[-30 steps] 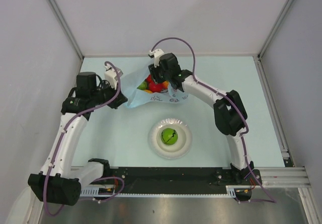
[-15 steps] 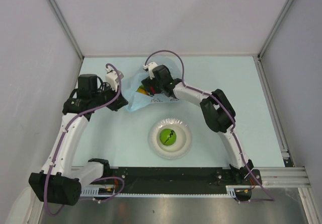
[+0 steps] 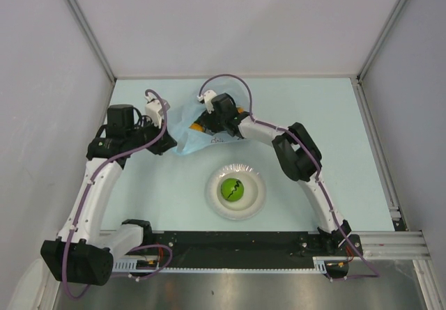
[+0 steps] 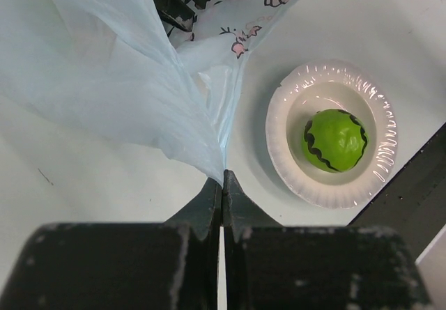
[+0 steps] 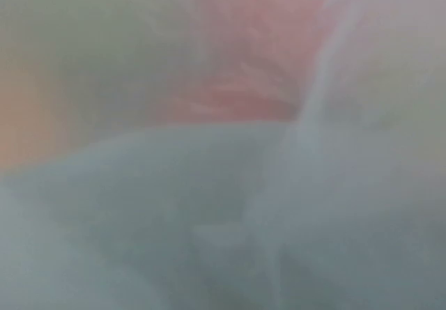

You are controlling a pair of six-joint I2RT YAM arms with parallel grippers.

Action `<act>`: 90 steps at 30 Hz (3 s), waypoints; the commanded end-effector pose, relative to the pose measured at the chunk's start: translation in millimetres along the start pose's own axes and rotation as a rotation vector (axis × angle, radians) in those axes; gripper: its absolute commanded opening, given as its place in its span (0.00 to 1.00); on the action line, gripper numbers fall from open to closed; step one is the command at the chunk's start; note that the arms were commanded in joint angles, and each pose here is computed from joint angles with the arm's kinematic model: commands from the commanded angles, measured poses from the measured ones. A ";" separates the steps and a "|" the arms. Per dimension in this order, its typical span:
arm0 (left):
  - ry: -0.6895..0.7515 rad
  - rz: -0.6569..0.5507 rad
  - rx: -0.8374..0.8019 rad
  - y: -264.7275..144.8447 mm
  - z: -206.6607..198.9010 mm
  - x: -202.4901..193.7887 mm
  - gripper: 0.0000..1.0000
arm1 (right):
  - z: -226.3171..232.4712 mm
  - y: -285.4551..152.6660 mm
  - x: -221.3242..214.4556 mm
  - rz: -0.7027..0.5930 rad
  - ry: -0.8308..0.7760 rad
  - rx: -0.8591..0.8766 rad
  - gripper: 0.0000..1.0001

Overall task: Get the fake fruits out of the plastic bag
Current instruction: Take out the fake fruit from the plastic bag, then place the fake fruit on the plate.

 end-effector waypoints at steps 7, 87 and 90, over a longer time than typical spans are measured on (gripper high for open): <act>-0.009 -0.063 -0.007 4.3 3.9 8.6 0.00 | -0.5 -78.3 77.2 -0.198 -0.031 0.127 0.31; -0.041 -0.114 -0.019 6.5 3.4 8.3 0.00 | 44.4 -278.0 -97.0 -0.073 -0.860 0.553 0.91; -0.044 -0.110 -0.018 6.9 3.7 6.5 0.00 | 34.5 -279.8 -93.1 -0.081 -0.847 0.517 0.91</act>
Point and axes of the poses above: each gripper's point midway between its finger pads, its own y axis out along the fingers, its own z axis along the line the jaws close on, x = y × z, the point moved 2 cm from there along -y, back along the fingers, and after that the axes turned 7 degrees about -y, right-handed, at the moved point
